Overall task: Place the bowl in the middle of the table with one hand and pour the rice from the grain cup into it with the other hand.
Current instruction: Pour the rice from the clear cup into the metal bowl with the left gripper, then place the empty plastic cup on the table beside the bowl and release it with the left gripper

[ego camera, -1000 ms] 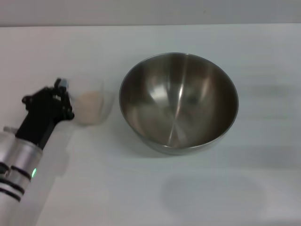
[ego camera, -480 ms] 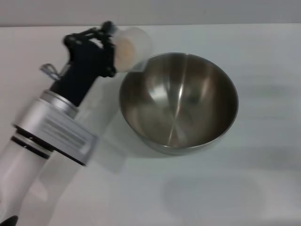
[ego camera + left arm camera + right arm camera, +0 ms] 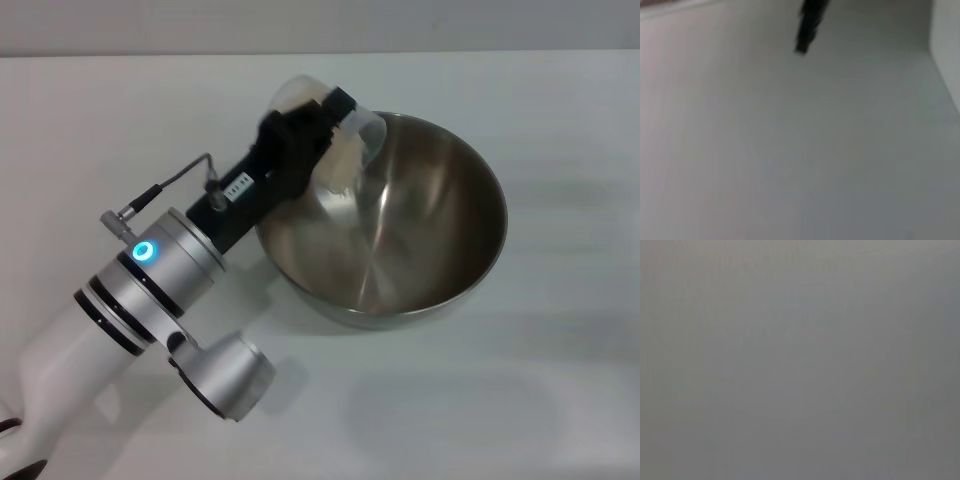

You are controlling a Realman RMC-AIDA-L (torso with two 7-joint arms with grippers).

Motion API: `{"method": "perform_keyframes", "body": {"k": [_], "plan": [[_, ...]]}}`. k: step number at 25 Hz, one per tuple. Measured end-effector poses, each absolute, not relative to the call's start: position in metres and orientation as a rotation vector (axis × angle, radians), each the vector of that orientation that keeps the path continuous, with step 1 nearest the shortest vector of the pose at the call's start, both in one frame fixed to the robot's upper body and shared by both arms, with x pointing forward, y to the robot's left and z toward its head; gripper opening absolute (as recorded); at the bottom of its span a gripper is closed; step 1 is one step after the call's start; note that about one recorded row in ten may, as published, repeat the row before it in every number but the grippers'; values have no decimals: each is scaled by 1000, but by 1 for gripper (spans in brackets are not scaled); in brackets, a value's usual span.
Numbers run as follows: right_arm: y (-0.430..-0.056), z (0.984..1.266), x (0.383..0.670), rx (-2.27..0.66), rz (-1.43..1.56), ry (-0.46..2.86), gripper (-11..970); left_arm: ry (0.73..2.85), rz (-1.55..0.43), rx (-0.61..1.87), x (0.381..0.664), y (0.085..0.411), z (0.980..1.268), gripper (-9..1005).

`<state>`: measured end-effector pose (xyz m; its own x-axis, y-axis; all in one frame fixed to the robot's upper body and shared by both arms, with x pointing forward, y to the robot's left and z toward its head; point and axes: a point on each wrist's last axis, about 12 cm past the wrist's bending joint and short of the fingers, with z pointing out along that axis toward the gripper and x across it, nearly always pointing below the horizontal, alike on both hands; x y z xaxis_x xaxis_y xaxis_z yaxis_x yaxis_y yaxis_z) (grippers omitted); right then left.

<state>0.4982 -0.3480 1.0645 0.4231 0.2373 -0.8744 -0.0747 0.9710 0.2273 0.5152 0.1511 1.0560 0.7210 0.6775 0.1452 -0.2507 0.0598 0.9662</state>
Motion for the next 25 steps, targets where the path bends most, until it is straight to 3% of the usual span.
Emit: {"method": "perform_keyframes", "body": {"k": [2,5,10,25], "plan": [[-348,1065,499,161,197,1117,487,394,731,1337,515,151,1056,29],[-348,1066,500,158,197,1115,487,140,954,1427,508,144,1054,29],[-346,1067,501,140,204,1117,487,8,1061,1449,505,140,1055,29],[-346,1069,504,133,205,1111,487,-35,1091,1447,504,139,1056,48]]}}
